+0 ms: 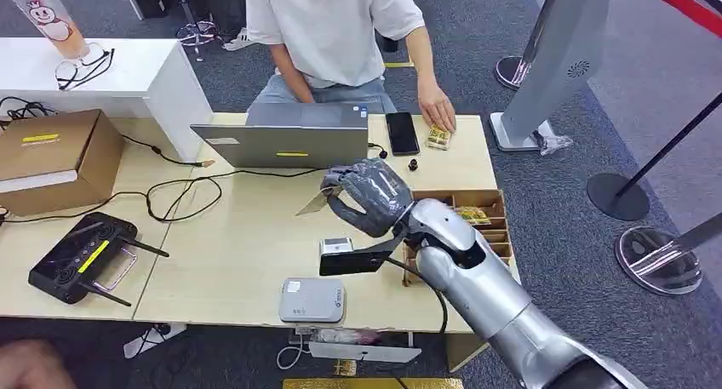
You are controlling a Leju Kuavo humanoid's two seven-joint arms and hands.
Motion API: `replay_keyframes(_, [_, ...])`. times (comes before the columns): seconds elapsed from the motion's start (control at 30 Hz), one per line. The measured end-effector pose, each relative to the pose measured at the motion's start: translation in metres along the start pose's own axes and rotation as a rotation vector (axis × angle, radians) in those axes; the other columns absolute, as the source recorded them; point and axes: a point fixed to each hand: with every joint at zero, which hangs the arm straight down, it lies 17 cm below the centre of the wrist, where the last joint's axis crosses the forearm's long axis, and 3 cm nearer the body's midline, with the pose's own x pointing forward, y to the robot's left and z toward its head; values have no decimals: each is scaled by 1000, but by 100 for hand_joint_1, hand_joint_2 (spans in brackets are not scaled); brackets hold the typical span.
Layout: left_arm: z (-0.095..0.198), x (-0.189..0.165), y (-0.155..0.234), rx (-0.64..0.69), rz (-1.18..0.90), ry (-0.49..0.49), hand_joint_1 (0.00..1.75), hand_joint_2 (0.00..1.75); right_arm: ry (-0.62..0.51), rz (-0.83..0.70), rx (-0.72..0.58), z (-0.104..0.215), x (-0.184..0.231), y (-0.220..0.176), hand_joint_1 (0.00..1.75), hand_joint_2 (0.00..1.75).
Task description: Pass the card to the sensor for recognition and then transmit it.
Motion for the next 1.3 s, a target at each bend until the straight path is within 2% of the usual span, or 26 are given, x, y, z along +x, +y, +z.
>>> replay_keyframes(0.07, [0,-2,0,1,5,0,0,0,-22,-106,55,2,9,11,175,175])
replay_keyframes(0.23, [1,-5,1,4,18,2,0,0,-51,-254,159,6,24,29,175,175])
replay_keyframes(0.63, [2,-6,0,8,27,-12,0,0,-47,-394,322,8,29,44,175,175])
replay_keyframes(1.07, [5,-6,-6,3,25,-13,0,0,67,-350,476,18,-4,78,175,175])
replay_keyframes(1.3, [5,-5,-9,-1,20,-11,0,0,132,-314,583,37,-18,115,175,175])
